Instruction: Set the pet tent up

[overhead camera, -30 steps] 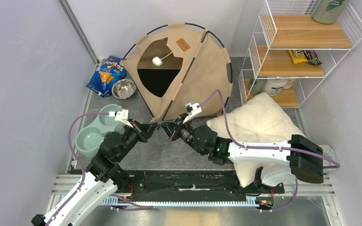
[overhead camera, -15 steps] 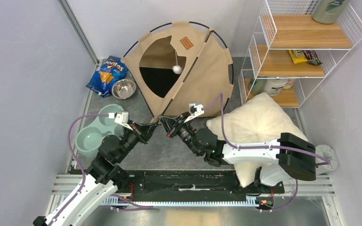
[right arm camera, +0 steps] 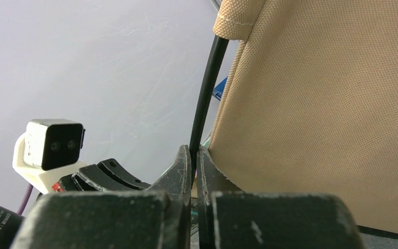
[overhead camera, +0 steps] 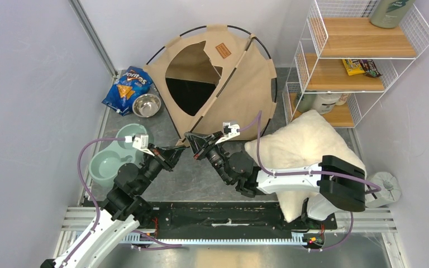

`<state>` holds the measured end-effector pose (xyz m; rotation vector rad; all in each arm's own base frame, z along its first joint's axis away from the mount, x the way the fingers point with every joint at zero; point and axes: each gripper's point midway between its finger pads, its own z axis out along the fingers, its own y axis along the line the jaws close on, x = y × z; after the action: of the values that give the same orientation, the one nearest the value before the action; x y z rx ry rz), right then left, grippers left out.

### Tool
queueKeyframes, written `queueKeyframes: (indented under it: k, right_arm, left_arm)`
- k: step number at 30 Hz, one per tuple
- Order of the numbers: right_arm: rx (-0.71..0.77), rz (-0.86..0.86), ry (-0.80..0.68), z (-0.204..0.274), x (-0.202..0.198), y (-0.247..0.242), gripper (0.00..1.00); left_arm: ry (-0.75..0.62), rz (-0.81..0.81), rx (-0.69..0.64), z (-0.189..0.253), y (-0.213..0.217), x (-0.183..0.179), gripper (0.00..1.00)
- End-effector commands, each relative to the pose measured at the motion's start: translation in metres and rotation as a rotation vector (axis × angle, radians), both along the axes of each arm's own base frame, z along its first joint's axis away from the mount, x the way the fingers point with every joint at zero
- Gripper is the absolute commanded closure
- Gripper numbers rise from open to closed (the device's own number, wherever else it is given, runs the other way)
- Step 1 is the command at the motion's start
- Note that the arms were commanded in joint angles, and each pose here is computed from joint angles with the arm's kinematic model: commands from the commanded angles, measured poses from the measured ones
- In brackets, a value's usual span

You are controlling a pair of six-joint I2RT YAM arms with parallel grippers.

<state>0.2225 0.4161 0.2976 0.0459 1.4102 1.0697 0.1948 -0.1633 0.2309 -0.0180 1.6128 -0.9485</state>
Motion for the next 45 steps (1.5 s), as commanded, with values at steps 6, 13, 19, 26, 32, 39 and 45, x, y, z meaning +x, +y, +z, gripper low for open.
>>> queueKeyframes:
  k: [6,13,19,26,32,39,45]
  right_arm:
    - [0.208,-0.222,-0.050,0.072,0.035,-0.035,1.00]
    - [0.229,-0.249,-0.039,0.076,0.037,-0.040,1.00]
    - [0.202,-0.287,-0.017,0.068,0.042,-0.043,1.00]
    - [0.146,-0.297,-0.003,0.048,0.044,-0.040,1.00]
    - [0.125,-0.280,0.015,0.039,0.041,-0.043,1.00]
    - [0.087,-0.271,0.035,0.025,0.039,-0.044,1.00]
    - [0.060,-0.244,0.044,0.019,0.039,-0.035,1.00]
  left_arm:
    - [0.067,0.019,0.081,-0.030,0.005,0.000,0.98]
    - [0.078,0.026,0.081,-0.033,0.006,0.001,0.98]
    - [0.087,0.025,0.079,-0.034,0.005,0.001,0.98]
    - [0.085,0.033,0.079,-0.032,0.006,0.001,0.98]
    - [0.086,0.039,0.081,-0.032,0.007,0.002,0.98]
    - [0.086,0.042,0.079,-0.030,0.008,0.003,0.98]
    - [0.086,0.046,0.078,-0.027,0.008,0.004,0.98]
